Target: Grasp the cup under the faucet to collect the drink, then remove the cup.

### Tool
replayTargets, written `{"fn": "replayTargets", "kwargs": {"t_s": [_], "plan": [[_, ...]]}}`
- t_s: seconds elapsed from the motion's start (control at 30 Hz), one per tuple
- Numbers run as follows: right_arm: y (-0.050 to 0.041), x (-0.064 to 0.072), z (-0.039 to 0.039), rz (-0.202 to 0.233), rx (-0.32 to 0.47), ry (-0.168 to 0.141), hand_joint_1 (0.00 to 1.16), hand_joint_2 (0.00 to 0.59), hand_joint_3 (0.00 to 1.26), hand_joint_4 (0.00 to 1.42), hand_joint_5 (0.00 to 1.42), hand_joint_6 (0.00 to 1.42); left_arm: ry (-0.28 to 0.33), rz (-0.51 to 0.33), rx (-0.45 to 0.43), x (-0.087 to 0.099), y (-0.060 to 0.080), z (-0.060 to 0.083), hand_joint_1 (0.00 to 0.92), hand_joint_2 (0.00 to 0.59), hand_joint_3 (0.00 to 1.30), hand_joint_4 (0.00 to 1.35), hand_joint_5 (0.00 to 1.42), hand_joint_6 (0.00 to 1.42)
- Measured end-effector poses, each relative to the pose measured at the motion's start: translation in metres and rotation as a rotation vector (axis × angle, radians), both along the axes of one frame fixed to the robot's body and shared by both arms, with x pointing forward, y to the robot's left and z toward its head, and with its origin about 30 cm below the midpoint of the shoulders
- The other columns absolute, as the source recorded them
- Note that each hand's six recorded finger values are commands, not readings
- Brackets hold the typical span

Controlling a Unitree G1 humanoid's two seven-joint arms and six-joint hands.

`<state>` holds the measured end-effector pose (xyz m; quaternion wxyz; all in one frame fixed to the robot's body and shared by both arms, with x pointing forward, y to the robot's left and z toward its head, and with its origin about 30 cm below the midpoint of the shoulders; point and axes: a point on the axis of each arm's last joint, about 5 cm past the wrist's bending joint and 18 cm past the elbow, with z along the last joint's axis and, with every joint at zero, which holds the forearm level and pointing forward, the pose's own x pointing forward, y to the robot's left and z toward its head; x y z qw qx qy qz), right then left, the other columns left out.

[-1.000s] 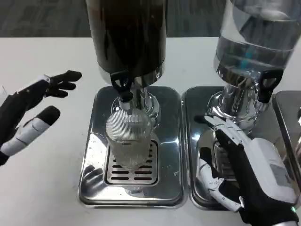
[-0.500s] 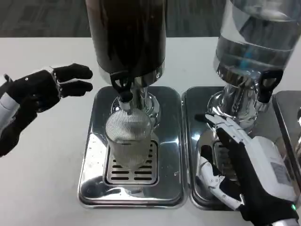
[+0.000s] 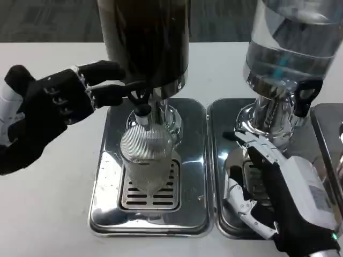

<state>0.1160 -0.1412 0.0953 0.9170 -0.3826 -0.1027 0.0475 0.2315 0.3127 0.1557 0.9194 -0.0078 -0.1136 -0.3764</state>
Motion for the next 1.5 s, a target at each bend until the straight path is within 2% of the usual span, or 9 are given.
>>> {"fn": "replayTargets", "kwargs": {"t_s": [0.17,0.4,0.7,1.07,1.2,1.5], "plan": [[0.0019,0.0,-0.002,-0.013,0.013,-0.001,0.52,0.586,0.23,0.15,0.11,0.2,0.001,-0.054,-0.01,0.01,-0.007,0.004,0.0,0.053,0.26,0.13,0.2,0.15],[0.0047,-0.001,-0.0074,-0.025,0.027,0.01,0.52,0.586,0.23,0.15,0.11,0.2,0.0,-0.071,0.007,0.019,-0.009,0.008,0.0,0.053,0.26,0.13,0.2,0.14],[0.0073,0.0,-0.0071,-0.033,0.036,-0.005,0.51,0.586,0.23,0.15,0.11,0.19,0.0,-0.114,0.013,0.027,-0.014,0.009,0.0,0.053,0.26,0.13,0.2,0.14],[0.0103,-0.001,-0.0079,-0.033,0.047,-0.007,0.51,0.586,0.23,0.15,0.11,0.19,0.014,-0.172,0.017,0.032,-0.019,0.011,0.0,0.048,0.26,0.14,0.2,0.14],[0.0111,-0.001,-0.0081,-0.033,0.05,-0.009,0.51,0.586,0.23,0.14,0.11,0.19,0.026,-0.206,0.044,0.035,-0.025,0.01,0.0,0.048,0.28,0.15,0.21,0.14],[0.0109,-0.001,-0.0082,-0.033,0.049,-0.009,0.5,0.586,0.23,0.14,0.11,0.19,-0.025,-0.218,0.102,0.036,-0.029,0.016,0.0,0.05,0.29,0.16,0.22,0.14]]}}
